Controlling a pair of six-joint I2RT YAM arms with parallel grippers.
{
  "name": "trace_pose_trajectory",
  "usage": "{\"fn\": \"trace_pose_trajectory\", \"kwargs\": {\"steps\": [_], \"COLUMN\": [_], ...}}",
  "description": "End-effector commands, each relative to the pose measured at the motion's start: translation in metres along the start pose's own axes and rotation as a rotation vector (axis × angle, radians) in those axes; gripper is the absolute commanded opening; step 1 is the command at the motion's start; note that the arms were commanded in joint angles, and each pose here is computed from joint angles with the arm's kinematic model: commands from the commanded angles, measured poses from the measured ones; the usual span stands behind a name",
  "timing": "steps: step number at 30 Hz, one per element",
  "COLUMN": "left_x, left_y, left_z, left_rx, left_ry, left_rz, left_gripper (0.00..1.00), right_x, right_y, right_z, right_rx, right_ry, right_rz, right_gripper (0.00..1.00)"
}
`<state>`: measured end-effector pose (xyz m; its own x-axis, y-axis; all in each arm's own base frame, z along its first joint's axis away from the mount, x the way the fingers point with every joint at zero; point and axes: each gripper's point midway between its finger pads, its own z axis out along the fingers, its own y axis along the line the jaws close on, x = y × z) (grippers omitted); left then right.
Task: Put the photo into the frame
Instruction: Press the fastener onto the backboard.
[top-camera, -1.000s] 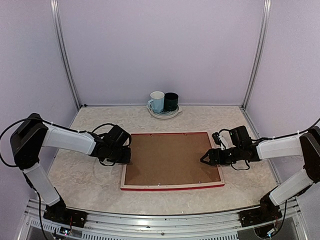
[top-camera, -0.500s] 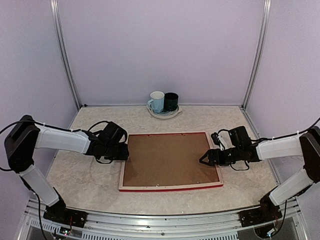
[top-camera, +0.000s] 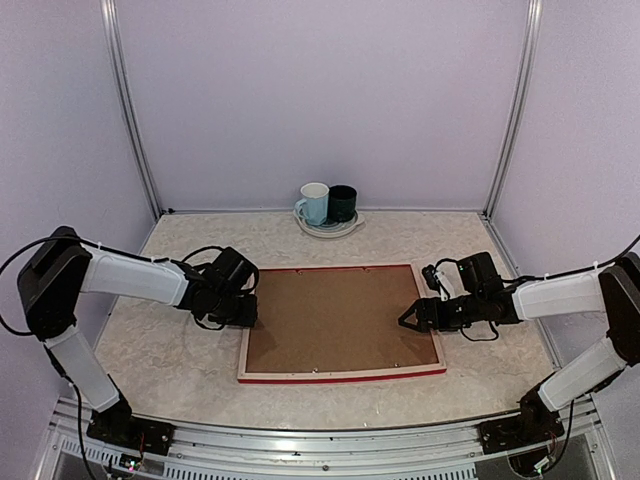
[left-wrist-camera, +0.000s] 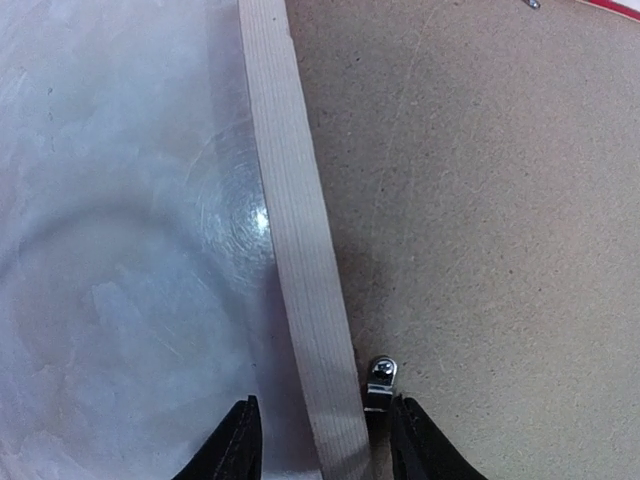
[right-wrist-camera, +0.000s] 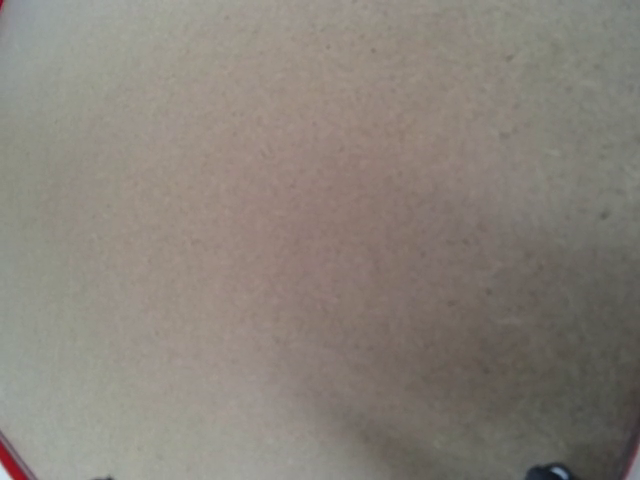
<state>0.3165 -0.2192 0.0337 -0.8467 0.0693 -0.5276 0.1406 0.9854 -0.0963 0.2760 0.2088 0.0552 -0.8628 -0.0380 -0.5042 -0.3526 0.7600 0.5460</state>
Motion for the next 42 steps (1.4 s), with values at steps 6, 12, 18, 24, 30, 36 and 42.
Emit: {"fn": "trace_pose_trajectory", "kwargs": {"steps": [6,12,18,24,30,36,42], "left_x": [0.004,0.016,0.028,0.036,0.033,0.028,0.029], "left_y": [0.003,0.006,0.002,0.001,-0.001,0.006,0.012], "left_z": [0.019,0.021,0.015,0.014,0.006,0.001,0.007], "left_rx": [-0.026,-0.029,-0.011,-0.014,-0.026,-0.027,-0.033], "left_ry": [0.03,0.062,0.078,0.092,0.113,0.101,0.099], "left_rz": [0.029,0.034,0.046,0.062,0.101,0.08,0.075], "left_gripper": [0.37,0.19,0.13,0.11,0.41,0.34,0.29], "right_x": [0.024,0.022,0.02,0.019,0.019,0.02,0.021], "right_y": [-0.015,-0.015,-0.013,-0.012,-0.013,-0.013,-0.014], "right_z": [0.002,0.003,0.003,0.004,0.003,0.005,0.005], "right_rx": [0.058,0.059,0.057,0.051,0.055,0.048,0.051], "right_ry": [0.074,0.075,0.074,0.076,0.074,0.076,0.077], "right_rz": [0.04,0.039,0.036,0.038,0.037,0.044,0.043], "right_gripper": [0.89,0.89,0.89,0.88,0.89,0.89,0.88]}}
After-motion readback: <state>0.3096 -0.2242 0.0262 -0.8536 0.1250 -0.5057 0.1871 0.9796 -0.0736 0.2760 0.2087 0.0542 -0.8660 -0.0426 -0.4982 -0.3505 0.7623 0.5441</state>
